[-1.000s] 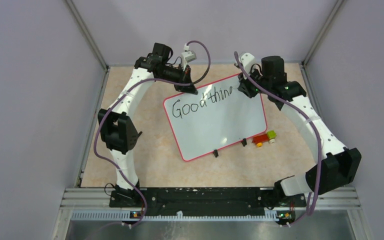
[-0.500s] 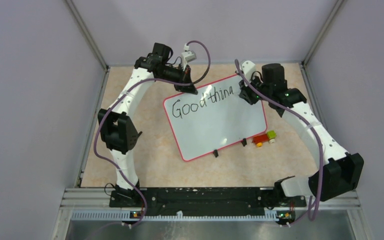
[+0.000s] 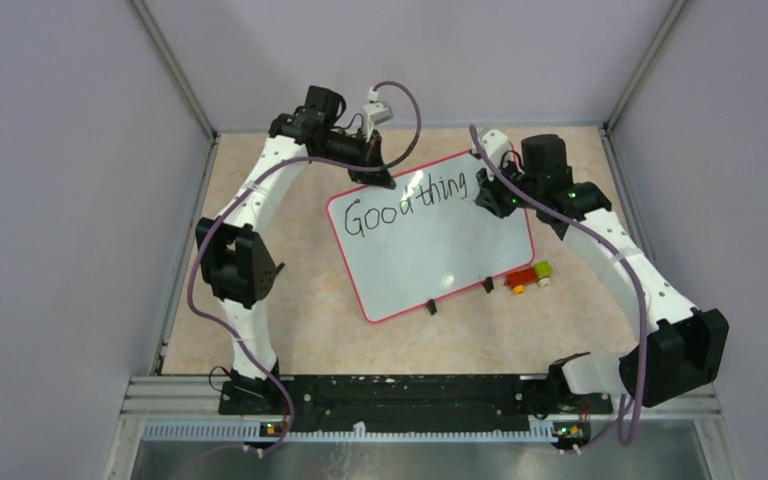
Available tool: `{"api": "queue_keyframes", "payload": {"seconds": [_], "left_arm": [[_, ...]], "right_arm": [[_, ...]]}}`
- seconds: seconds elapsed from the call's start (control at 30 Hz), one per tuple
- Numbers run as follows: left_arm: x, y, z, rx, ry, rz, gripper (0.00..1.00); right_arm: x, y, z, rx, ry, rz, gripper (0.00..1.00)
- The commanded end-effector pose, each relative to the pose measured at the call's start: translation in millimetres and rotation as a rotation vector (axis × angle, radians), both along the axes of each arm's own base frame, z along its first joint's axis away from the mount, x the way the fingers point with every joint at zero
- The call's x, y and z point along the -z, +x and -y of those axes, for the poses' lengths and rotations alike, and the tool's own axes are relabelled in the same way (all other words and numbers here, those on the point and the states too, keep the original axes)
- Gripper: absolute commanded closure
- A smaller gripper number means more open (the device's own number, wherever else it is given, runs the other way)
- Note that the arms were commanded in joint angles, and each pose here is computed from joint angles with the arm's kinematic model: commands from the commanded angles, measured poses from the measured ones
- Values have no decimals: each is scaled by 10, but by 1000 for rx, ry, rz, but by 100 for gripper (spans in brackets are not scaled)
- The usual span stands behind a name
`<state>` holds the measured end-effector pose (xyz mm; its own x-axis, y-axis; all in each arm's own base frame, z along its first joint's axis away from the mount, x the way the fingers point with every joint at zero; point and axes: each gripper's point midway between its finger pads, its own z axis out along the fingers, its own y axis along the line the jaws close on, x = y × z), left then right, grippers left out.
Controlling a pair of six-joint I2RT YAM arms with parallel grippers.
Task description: Write a sentence on the whiteboard
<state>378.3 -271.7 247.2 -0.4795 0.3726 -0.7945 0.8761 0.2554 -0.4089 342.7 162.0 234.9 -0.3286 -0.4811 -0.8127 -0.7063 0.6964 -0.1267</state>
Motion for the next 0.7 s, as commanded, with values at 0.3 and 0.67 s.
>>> {"api": "queue_keyframes", "payload": {"seconds": [0.3,0.67], "left_arm": [[152,-33,48,49,48,57,100],[149,-20,60,45,42,50,100]], "right_arm": [[-545,-50,-252,-70,152,36,100],[-648,159,214,69,83,120,100]]}}
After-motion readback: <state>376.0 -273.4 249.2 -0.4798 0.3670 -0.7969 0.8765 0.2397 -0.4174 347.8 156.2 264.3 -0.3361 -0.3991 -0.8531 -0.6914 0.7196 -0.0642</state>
